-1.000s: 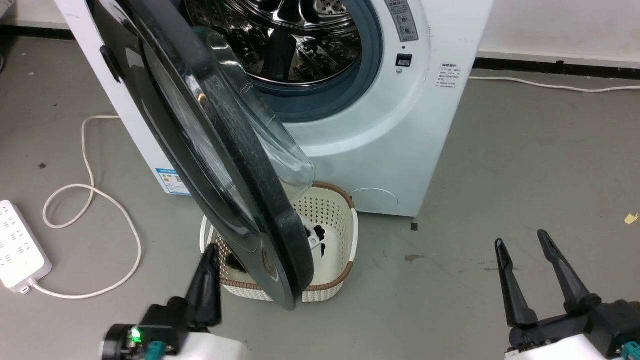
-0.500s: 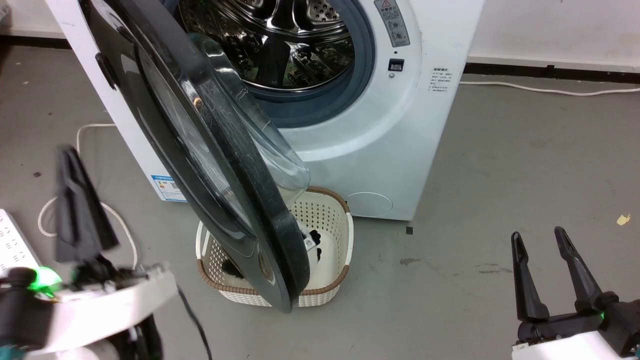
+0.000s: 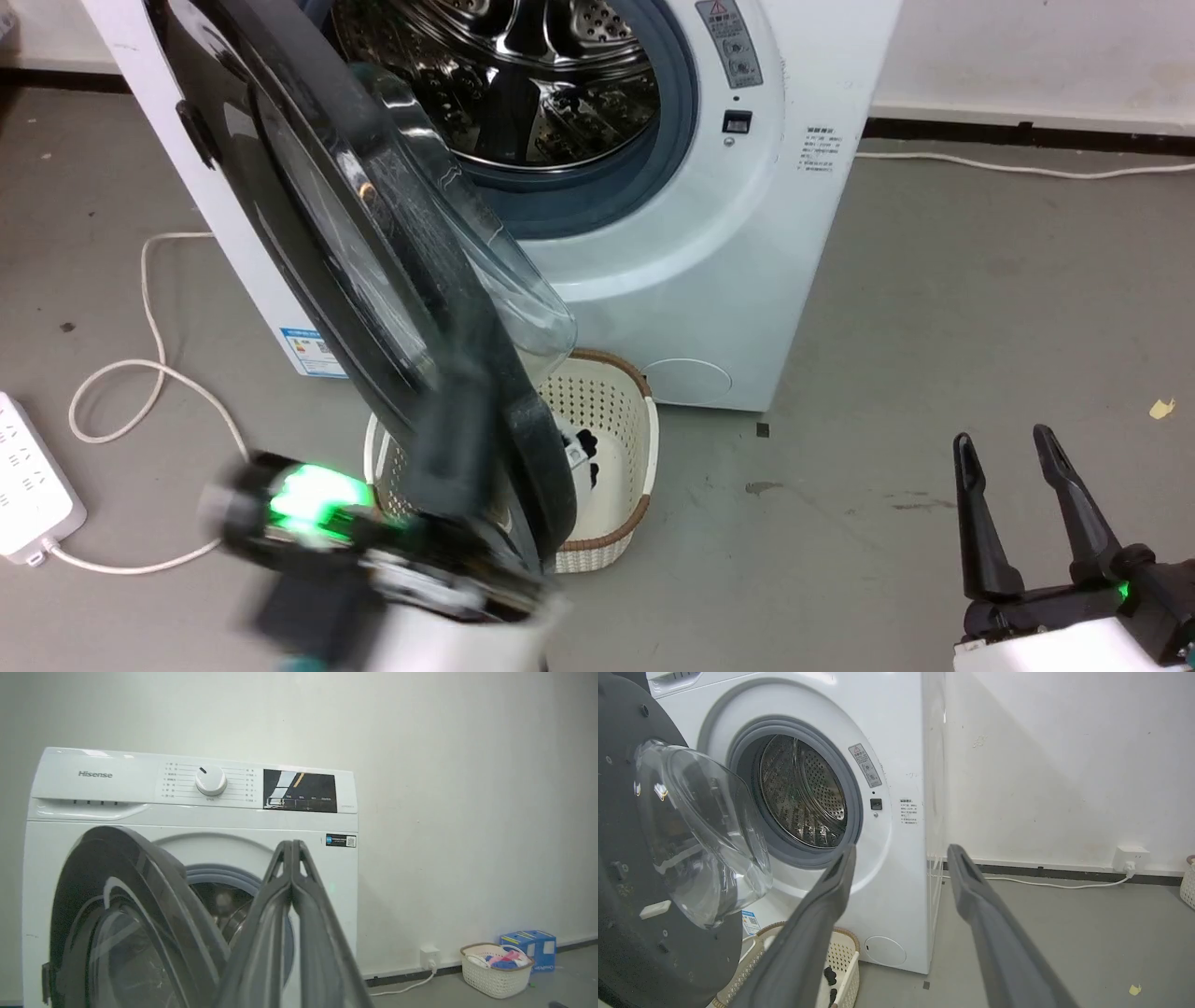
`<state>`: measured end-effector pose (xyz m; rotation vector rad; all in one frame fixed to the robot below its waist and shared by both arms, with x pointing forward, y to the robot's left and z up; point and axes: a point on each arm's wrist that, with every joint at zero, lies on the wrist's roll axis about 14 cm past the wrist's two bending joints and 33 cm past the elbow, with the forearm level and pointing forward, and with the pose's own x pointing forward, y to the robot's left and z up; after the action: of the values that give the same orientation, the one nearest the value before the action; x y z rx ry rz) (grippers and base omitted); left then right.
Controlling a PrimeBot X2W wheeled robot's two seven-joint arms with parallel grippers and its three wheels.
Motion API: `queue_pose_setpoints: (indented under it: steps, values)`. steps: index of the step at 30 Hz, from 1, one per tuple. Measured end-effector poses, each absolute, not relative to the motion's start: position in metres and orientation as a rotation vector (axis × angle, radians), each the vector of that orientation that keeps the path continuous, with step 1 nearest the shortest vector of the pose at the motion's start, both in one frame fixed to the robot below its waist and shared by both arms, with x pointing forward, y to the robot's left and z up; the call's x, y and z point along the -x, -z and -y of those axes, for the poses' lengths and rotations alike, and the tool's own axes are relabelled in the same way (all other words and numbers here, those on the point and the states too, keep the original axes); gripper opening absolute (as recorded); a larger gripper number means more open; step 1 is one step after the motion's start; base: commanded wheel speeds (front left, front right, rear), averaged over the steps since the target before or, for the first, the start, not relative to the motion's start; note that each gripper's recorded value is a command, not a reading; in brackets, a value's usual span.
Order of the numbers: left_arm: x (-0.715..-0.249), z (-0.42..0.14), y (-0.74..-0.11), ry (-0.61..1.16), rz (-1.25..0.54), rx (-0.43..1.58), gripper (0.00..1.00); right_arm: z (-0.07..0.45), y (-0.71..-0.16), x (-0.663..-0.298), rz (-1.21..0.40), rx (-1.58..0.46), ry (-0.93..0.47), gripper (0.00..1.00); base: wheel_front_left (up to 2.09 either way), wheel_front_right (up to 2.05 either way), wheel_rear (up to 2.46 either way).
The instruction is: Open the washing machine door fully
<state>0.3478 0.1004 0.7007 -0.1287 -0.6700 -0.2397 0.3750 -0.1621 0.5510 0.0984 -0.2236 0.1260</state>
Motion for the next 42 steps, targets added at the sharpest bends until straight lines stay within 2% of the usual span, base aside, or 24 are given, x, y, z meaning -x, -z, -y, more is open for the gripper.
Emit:
queue_pose_setpoints:
  steps: [6, 14, 26, 34, 42]
  values:
    - [-0.356, -0.054, -0.627, 0.383, 0.410, 0.125, 0.00, 0.161, -0.545, -0.378, 0.207, -0.107, -0.128, 1.00, 0.00, 0.00, 0.00]
    - [-0.374, -0.056, -0.533, 0.328, 0.103, 0.109, 0.00, 0.160, -0.536, -0.384, 0.180, -0.109, -0.128, 1.00, 0.00, 0.00, 0.00]
    - [-0.372, -0.096, -0.516, 0.186, 0.084, 0.099, 0.00, 0.139, -0.533, -0.391, 0.169, -0.121, -0.192, 1.00, 0.00, 0.00, 0.00]
    - [-0.343, -0.150, -0.514, 0.006, 0.085, 0.090, 0.00, 0.096, -0.532, -0.397, 0.161, -0.135, -0.317, 1.00, 0.00, 0.00, 0.00]
    - [-0.309, -0.229, -0.516, -0.255, 0.097, 0.071, 0.00, 0.031, -0.529, -0.405, 0.148, -0.143, -0.499, 1.00, 0.00, 0.00, 0.00]
